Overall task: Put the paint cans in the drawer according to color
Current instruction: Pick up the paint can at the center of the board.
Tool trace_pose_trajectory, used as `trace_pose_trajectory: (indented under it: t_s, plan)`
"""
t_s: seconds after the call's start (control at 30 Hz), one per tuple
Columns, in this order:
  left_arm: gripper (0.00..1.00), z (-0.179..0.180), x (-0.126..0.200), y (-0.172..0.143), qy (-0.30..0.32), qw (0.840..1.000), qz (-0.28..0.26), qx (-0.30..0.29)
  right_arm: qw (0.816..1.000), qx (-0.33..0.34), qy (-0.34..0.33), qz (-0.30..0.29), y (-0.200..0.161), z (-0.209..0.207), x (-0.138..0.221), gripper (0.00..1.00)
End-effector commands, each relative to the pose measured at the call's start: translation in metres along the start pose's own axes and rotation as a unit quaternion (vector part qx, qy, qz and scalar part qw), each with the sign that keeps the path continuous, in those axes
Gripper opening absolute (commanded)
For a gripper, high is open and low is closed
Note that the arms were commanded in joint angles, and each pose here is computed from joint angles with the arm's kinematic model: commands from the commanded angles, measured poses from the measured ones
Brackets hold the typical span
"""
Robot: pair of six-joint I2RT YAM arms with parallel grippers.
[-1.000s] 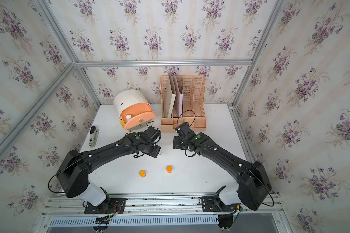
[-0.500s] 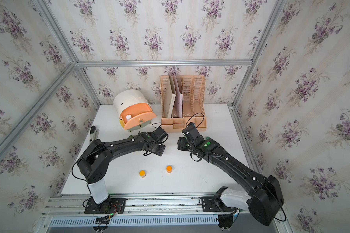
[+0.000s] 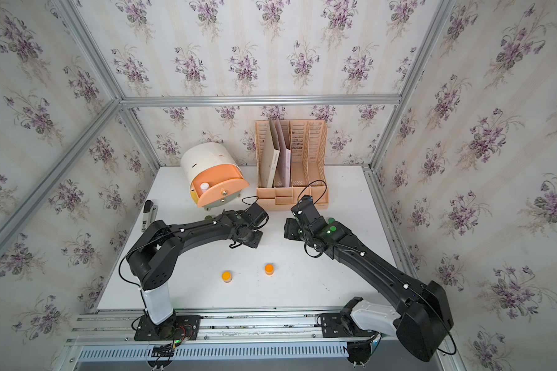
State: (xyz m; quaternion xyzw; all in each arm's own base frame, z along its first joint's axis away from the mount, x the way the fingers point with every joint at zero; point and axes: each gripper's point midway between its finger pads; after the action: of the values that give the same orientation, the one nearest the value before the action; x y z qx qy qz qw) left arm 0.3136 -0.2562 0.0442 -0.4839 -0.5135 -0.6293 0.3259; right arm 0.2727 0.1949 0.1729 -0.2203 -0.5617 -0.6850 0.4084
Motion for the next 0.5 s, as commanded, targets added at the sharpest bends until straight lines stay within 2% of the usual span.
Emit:
trace_pose_trajectory:
  t_s: [0.0, 0.2, 0.33, 0.47]
  plan:
    - [0.24, 0.001, 0.026, 0.009, -0.003, 1.000, -0.011, -0.002, 1.000, 0.003, -0.001, -0.010, 0.004, 0.000, 0.002, 0.68]
    - [0.23, 0.000, 0.112, 0.036, -0.018, 0.998, -0.057, -0.029, 1.000, 0.003, 0.008, -0.022, 0.009, 0.003, 0.005, 0.68]
    - [0.23, 0.012, 0.174, 0.062, 0.002, 0.994, -0.099, -0.051, 0.999, 0.002, 0.025, -0.032, 0.013, 0.008, 0.008, 0.67]
    - [0.22, 0.025, 0.218, 0.089, 0.015, 0.989, -0.137, -0.058, 0.999, 0.001, 0.041, -0.035, 0.014, 0.014, 0.008, 0.67]
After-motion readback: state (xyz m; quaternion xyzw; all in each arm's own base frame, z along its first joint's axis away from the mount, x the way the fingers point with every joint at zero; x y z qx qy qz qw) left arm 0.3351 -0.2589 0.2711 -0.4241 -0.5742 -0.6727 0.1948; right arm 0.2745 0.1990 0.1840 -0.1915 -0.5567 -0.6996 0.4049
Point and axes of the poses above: each gripper's point midway between its finger pads, its own x axis back along the fingers, its own z axis along the line the jaws close on, y = z × x, and after that the axes turned 6 degrees about x, right-handed
